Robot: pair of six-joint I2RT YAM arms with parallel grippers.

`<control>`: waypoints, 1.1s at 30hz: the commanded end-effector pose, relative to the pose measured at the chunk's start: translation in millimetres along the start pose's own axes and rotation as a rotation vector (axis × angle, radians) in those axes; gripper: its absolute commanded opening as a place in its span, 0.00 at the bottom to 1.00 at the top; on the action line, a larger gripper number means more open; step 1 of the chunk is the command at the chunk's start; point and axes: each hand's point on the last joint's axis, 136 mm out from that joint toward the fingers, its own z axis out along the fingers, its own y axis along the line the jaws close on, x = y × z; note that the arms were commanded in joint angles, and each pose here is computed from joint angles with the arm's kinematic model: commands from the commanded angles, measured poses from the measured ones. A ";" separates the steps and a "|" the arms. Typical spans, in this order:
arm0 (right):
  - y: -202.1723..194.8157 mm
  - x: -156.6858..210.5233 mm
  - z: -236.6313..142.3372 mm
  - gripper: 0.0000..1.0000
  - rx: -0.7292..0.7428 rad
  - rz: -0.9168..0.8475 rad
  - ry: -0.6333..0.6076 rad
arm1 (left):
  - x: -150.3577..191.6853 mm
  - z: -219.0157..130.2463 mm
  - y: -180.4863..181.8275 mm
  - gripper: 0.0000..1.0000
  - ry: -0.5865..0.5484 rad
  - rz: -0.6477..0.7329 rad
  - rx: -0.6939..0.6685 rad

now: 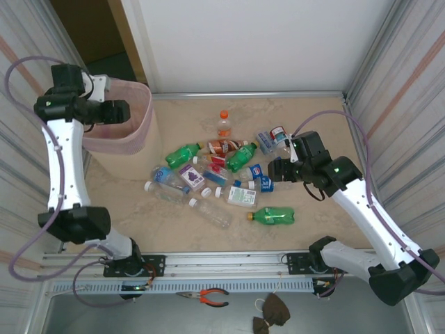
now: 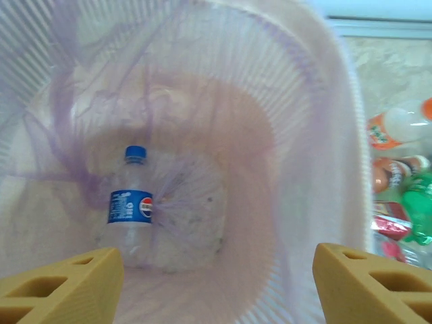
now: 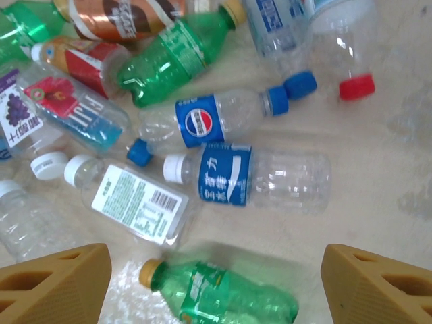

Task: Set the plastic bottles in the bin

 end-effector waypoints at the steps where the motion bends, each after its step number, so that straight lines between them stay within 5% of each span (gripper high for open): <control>1: -3.7 24.1 -10.3 0.83 0.013 0.176 0.090 | -3.5 -15.5 -25.1 0.75 -0.093 -0.015 0.117; 17: -22.6 137.0 38.4 0.89 0.220 1.320 0.277 | 21.3 -48.3 -72.3 0.76 -0.253 -0.041 0.350; 26: -24.7 158.1 74.6 0.99 0.268 1.543 0.295 | 28.5 -50.1 -78.7 0.76 -0.258 -0.057 0.390; 33: -29.2 167.0 106.7 0.94 0.291 1.639 0.316 | 28.2 -53.9 -80.3 0.76 -0.268 -0.062 0.395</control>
